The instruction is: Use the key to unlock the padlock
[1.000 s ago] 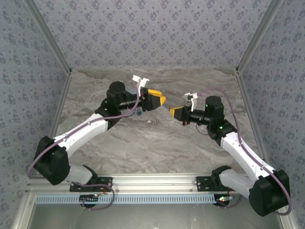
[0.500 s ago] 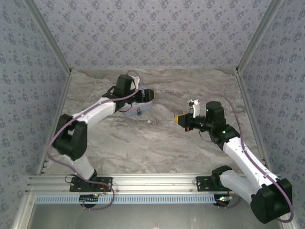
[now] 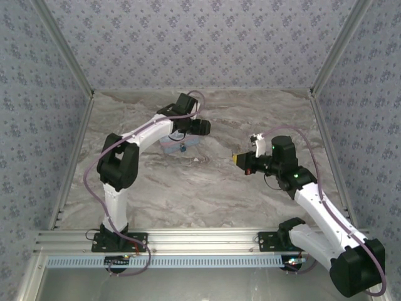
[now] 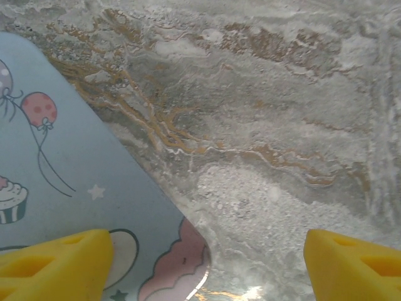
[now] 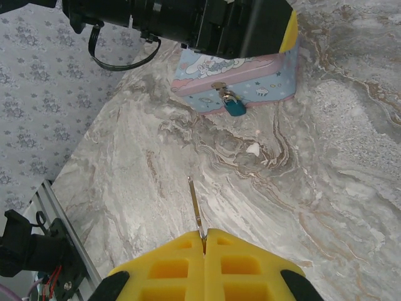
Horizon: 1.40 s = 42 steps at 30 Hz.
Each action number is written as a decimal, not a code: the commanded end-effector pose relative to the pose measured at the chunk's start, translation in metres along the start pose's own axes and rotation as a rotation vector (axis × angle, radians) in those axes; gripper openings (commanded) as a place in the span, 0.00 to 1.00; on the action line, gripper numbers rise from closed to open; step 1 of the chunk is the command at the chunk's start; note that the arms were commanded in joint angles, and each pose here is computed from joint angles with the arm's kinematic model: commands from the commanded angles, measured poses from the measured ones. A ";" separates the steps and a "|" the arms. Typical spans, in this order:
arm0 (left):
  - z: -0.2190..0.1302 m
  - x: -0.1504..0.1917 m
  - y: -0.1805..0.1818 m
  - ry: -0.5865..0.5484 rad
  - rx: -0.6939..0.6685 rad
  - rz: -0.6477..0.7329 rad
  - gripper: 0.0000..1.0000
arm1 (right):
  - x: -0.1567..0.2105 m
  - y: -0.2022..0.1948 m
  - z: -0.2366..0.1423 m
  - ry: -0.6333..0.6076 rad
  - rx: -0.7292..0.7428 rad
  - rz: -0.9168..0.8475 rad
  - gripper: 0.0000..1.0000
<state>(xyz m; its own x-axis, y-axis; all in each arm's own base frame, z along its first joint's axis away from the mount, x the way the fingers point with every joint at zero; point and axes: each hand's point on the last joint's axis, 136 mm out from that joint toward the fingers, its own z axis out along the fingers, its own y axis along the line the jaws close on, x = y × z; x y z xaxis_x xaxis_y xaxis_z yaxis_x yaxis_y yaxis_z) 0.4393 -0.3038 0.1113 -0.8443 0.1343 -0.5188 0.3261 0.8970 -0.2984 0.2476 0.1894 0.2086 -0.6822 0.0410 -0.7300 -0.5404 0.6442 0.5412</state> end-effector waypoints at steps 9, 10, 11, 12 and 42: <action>0.001 0.046 -0.022 0.129 -0.003 0.073 0.80 | 0.008 -0.017 -0.010 0.007 0.068 0.027 0.00; -0.001 0.050 -0.028 0.131 0.009 0.078 0.80 | 0.008 -0.020 -0.012 0.005 0.078 0.033 0.00; -0.003 0.055 -0.033 0.135 0.019 0.081 0.80 | 0.008 -0.022 -0.014 0.002 0.085 0.039 0.00; -0.004 0.059 -0.039 0.139 0.030 0.084 0.80 | 0.009 -0.024 -0.016 0.001 0.093 0.047 0.00; -0.131 0.028 -0.096 -0.357 0.183 0.243 0.88 | 0.020 -0.053 -0.029 -0.040 0.142 0.171 0.00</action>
<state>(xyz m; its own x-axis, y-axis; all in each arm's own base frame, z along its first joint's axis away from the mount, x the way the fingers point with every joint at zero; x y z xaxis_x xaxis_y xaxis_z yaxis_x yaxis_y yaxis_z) 0.3049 -0.3421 0.1757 -0.6999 0.2568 -0.6665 0.5806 0.7479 -0.3217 0.2493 0.1316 0.1728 -0.7456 0.1695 -0.6444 -0.3301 0.7462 0.5781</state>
